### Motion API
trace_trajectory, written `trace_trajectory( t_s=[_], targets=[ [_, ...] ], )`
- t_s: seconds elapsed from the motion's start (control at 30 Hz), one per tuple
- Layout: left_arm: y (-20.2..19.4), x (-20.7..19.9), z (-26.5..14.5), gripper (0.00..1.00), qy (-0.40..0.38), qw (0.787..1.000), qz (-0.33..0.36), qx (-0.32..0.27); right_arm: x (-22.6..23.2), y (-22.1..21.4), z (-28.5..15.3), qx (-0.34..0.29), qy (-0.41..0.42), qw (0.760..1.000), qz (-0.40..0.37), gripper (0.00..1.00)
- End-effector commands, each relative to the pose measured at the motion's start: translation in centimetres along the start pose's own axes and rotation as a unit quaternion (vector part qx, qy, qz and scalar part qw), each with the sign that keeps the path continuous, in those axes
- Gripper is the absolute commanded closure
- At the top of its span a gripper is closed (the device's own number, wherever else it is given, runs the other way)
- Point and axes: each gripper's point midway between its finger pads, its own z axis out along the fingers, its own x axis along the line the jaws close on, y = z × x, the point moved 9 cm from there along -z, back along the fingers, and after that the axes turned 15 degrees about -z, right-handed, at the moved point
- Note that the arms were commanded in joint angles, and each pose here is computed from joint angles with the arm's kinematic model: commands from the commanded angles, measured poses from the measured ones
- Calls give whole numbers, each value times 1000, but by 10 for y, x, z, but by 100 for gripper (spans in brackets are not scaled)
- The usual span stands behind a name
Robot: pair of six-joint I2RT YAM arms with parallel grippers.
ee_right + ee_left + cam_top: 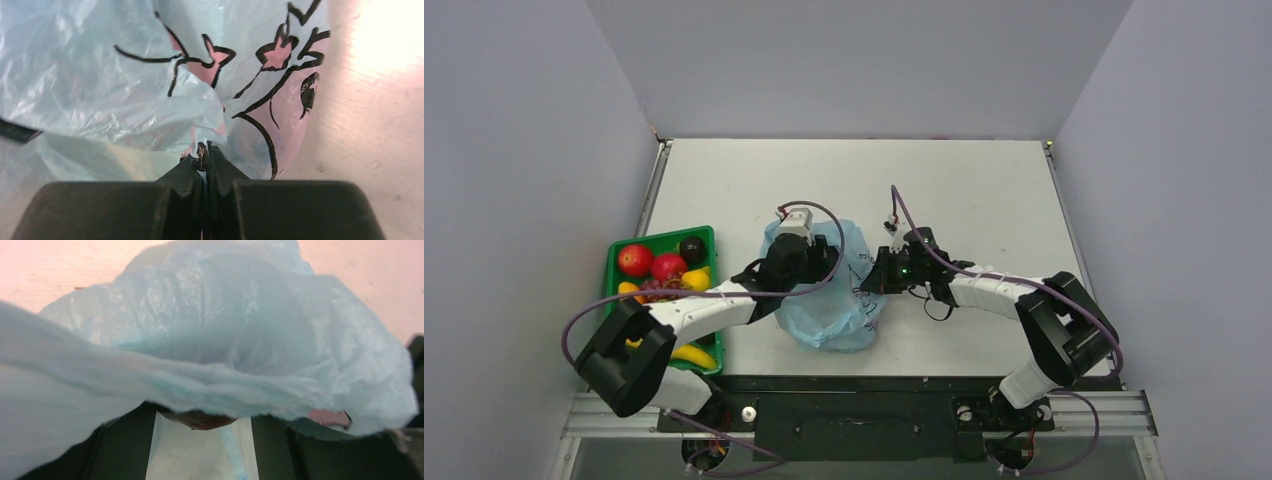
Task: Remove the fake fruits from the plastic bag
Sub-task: Take out the fake fruit from the plastic bag, then place the fake fruit in the plastic bag.
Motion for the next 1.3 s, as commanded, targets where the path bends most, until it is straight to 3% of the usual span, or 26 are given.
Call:
trace_trajectory(
  t_s=[0.0, 0.17, 0.53, 0.7, 0.8, 1.0, 1.27],
  targets=[
    [-4, -13, -38, 80, -120, 990, -27, 67, 3, 19, -9, -49, -40, 996, -70, 100],
    [4, -29, -70, 83, -209, 972, -47, 91, 10, 30, -17, -60, -91, 988, -106, 100],
    [-4, -28, -103, 87, -275, 946, -43, 168, 22, 79, -65, -139, -177, 971, -75, 100],
    [13, -44, -133, 87, -347, 924, -56, 153, 12, 92, -82, -145, -281, 945, -80, 100],
    [42, -61, -157, 86, -371, 920, -48, 113, 5, 90, -86, -122, -322, 934, -96, 100],
    [88, -81, -178, 84, -350, 935, -19, 49, 14, 83, -82, -106, -297, 941, -122, 100],
    [79, -93, -138, 88, -363, 928, -34, 70, 72, 90, -81, -135, -233, 948, -170, 100]
  ],
)
